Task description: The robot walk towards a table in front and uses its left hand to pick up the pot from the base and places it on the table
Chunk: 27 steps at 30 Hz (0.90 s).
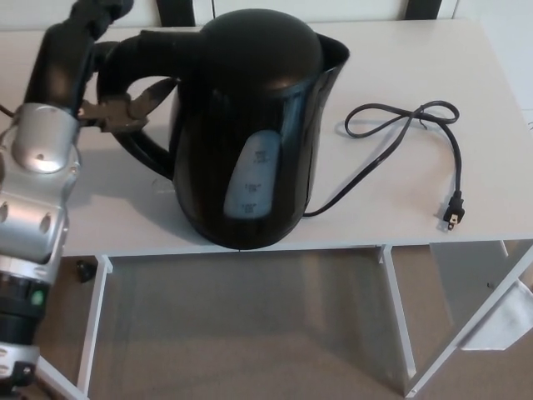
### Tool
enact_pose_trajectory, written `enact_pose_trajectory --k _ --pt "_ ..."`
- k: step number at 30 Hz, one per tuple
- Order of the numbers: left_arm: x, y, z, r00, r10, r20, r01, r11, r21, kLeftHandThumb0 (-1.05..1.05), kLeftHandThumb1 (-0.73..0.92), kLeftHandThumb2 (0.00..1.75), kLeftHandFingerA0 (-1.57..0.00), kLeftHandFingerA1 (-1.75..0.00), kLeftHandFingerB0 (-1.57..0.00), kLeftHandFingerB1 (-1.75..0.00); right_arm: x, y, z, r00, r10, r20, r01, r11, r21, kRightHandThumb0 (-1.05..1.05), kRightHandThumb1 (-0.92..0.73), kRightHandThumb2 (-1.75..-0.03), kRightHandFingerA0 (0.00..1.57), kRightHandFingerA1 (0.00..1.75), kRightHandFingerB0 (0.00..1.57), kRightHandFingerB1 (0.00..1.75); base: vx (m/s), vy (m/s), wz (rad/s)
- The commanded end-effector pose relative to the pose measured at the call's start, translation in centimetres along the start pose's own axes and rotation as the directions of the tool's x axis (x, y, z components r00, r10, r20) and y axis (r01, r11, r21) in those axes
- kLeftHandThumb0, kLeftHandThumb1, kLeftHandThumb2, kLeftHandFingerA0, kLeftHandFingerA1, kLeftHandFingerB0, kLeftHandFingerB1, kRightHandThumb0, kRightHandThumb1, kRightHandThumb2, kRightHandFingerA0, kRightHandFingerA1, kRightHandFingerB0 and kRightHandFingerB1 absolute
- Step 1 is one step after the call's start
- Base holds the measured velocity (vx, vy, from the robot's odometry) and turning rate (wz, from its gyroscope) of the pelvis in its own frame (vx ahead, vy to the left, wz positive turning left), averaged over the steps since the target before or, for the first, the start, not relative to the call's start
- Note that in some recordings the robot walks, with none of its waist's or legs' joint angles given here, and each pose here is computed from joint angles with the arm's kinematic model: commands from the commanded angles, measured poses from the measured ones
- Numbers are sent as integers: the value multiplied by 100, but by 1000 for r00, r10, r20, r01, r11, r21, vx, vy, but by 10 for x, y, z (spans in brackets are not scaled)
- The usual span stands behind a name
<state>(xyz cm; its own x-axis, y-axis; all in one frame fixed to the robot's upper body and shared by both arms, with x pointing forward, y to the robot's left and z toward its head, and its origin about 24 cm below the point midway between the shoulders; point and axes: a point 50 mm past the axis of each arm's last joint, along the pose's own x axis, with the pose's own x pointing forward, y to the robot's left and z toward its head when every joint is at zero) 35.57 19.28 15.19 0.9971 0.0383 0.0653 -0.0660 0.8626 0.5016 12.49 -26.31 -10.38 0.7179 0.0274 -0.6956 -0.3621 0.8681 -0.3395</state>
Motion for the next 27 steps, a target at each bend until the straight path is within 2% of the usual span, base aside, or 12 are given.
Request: enact_pose_trajectory --k 1,6,7,12,13,15,16,17,21,22,23,27 --pt "5 -8 2 1000 14 -28 -14 1000 19 -32 47 54 -44 -39 -29 -31 -1 -10 0 1000 -19 -8 19 1000 0 -34 -64 -58 69 43 53 39 0 0 0" --pt "9 -17 6 999 -19 -32 20 999 32 -27 51 55 -48 -42 -34 -33 0 -11 4 1000 -21 8 21 1000 -20 -37 -64 -58 68 43 54 39 0 0 0" --pt "10 -20 7 999 -26 -32 27 999 41 -21 62 58 -85 -49 -44 -35 0 -10 4 1000 -22 10 22 1000 -18 -39 -62 -59 67 44 53 40 0 0 0" --pt "17 -27 7 999 -35 -23 37 997 68 -17 81 65 -117 -73 -68 -44 1 -11 6 999 -33 16 33 999 -7 -36 -63 -58 69 44 56 40 0 0 0" --pt "18 -28 7 999 -30 -22 31 997 71 -17 81 65 -117 -73 -68 -44 1 -11 6 999 -34 17 35 999 -5 -36 -63 -58 69 44 56 40 0 0 0" --pt "18 -29 8 1000 -18 10 17 997 69 -10 84 68 -114 -118 -83 -72 2 -11 7 999 -35 21 35 999 -17 -35 -63 -58 69 44 55 40 0 0 0" --pt "17 -30 9 1000 -16 14 15 998 62 -10 84 68 -114 -118 -83 -72 2 -11 7 999 -35 20 35 999 -13 -35 -63 -58 69 44 55 40 0 0 0" --pt "17 -30 10 1000 -8 17 7 998 55 -11 83 76 -108 -145 -75 -106 2 -11 7 999 -35 20 35 999 -14 -35 -64 -58 69 44 54 40 0 0 0" --pt "15 -30 10 1000 10 0 -10 1000 -4 -14 82 74 -105 -156 -70 -110 2 -11 8 999 -36 21 37 999 -17 -34 -64 -58 70 45 55 40 0 0 0" --pt "14 -29 10 1000 14 -7 -15 999 -49 -14 82 74 -105 -156 -70 -110 2 -11 8 999 -37 22 38 999 -19 -34 -64 -58 70 45 55 40 0 0 0" --pt "12 -28 10 999 18 -42 -25 984 -176 -9 87 65 -88 -173 -61 -129 2 -11 7 999 -37 20 37 999 -16 -34 -64 -58 69 45 55 40 0 0 0" --pt "9 -25 9 996 -1 -84 -28 938 -345 -7 90 65 -83 -175 -55 -128 2 -10 6 999 -35 17 35 999 -3 -34 -63 -58 69 45 55 41 0 0 0"
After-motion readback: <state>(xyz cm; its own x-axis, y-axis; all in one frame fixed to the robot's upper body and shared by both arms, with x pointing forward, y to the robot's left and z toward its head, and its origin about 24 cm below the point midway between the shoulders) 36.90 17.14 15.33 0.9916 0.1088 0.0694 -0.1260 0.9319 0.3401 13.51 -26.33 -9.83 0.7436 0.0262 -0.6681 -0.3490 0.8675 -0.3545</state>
